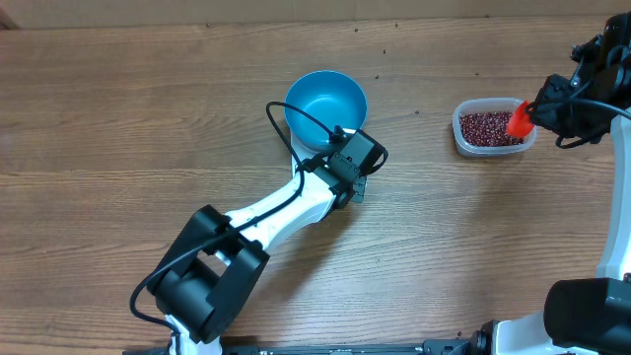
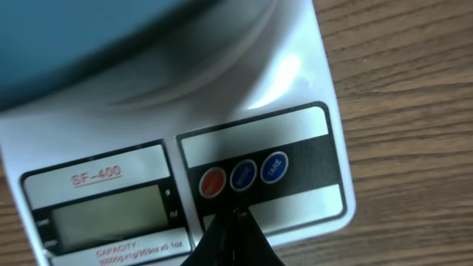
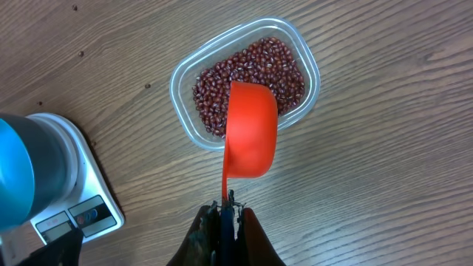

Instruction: Scoop item into bowl and weigh 150g on scale

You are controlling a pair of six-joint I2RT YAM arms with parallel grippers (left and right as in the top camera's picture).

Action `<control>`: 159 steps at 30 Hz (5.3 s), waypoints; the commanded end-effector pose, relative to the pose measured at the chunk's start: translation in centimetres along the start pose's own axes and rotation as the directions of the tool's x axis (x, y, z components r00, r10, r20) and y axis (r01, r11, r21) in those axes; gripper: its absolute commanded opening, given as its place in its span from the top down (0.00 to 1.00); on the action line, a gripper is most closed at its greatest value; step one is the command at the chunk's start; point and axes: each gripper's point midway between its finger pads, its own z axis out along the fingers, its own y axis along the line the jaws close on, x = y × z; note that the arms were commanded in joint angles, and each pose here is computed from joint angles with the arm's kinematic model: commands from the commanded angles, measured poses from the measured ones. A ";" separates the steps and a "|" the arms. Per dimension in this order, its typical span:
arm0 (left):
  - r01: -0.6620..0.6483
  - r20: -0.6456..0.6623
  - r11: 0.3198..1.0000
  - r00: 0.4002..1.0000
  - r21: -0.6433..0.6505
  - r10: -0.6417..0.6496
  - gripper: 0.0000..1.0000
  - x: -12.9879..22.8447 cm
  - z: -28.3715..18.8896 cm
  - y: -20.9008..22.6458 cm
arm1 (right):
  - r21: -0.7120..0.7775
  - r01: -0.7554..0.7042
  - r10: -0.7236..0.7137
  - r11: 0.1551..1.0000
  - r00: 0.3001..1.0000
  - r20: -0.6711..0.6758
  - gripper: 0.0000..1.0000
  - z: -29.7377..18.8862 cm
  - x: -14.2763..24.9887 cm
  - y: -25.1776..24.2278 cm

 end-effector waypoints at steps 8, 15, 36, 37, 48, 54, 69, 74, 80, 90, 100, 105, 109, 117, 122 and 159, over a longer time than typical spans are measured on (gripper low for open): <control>-0.041 0.022 0.996 0.999 -0.082 0.043 0.96 -0.1 1.4 1.4 | -0.009 0.010 -0.010 1.000 1.000 0.025 0.96 -0.8 -0.4 0.2; -0.038 0.030 0.996 0.999 -0.083 0.041 0.96 -0.3 1.6 1.3 | -0.009 0.010 -0.010 1.000 1.000 0.024 0.96 -0.8 -0.4 0.2; -0.025 0.051 0.995 0.998 -0.093 0.030 0.96 -0.6 1.8 1.5 | -0.007 0.009 -0.009 1.000 1.000 0.013 0.96 -0.8 -0.1 0.1; -0.024 0.052 0.995 0.998 -0.093 0.029 0.96 -0.6 1.8 1.5 | -0.007 0.010 -0.010 1.000 1.000 0.012 0.96 -0.8 -0.1 0.1; -0.013 0.051 0.995 0.999 -0.099 0.018 0.96 -0.3 3.1 2.0 | -0.005 0.022 -0.022 1.000 1.000 0.002 0.96 -0.8 0.1 0.1; -0.015 0.046 0.995 0.999 -0.100 0.019 0.96 -0.1 3.7 1.9 | -0.004 0.021 -0.021 1.000 1.000 -0.001 0.96 -0.8 0.2 0.1; -0.036 -0.050 0.998 0.998 -0.049 0.033 0.96 2.0 3.7 1.3 | -0.003 0.021 -0.021 1.000 1.000 -0.005 0.96 -0.8 0.3 0.1; -0.017 -0.058 0.998 0.998 -0.055 0.014 0.96 2.2 3.7 1.4 | -0.003 0.021 -0.021 1.000 1.000 -0.007 0.96 -0.8 0.4 0.0; -0.001 -0.060 0.998 0.998 -0.065 -0.003 0.96 2.3 3.7 1.6 | -0.003 0.021 -0.021 1.000 1.000 -0.008 0.96 -0.8 0.4 0.0; -0.040 -0.047 0.999 0.998 0.004 0.040 0.96 0.3 0.7 0.3 | -0.003 0.022 -0.022 1.000 1.000 -0.008 0.96 -0.8 0.4 0.0; -0.128 0.118 0.970 0.987 0.207 0.105 0.96 -6.4 -13.4 -1.9 | -0.004 0.023 -0.023 1.000 1.000 -0.002 0.96 -0.8 0.2 0.1; -0.239 0.212 0.951 0.957 0.194 0.197 0.96 -7.4 -19.1 0.3 | -0.004 0.025 -0.025 1.000 1.000 -0.001 0.96 -0.8 0.2 0.1; -0.271 0.238 0.945 0.945 0.185 0.224 0.96 -7.7 -21.1 3.0 | -0.004 0.025 -0.025 1.000 1.000 0.000 0.96 -0.8 0.2 0.1; -0.303 0.259 0.919 0.936 0.253 0.237 0.96 -8.8 -21.4 5.5 | -0.005 0.025 -0.025 1.000 1.000 0.003 0.96 -0.8 0.1 0.1; -0.302 0.275 0.927 0.932 0.225 0.237 0.96 -9.7 -20.9 7.0 | -0.005 0.025 -0.025 1.000 1.000 0.002 0.96 -0.8 0.1 0.1; -0.329 0.306 0.923 0.916 0.198 0.261 0.80 -8.2 -24.8 8.2 | -0.007 0.027 -0.027 1.000 1.000 0.014 0.96 -0.7 -0.2 0.1</control>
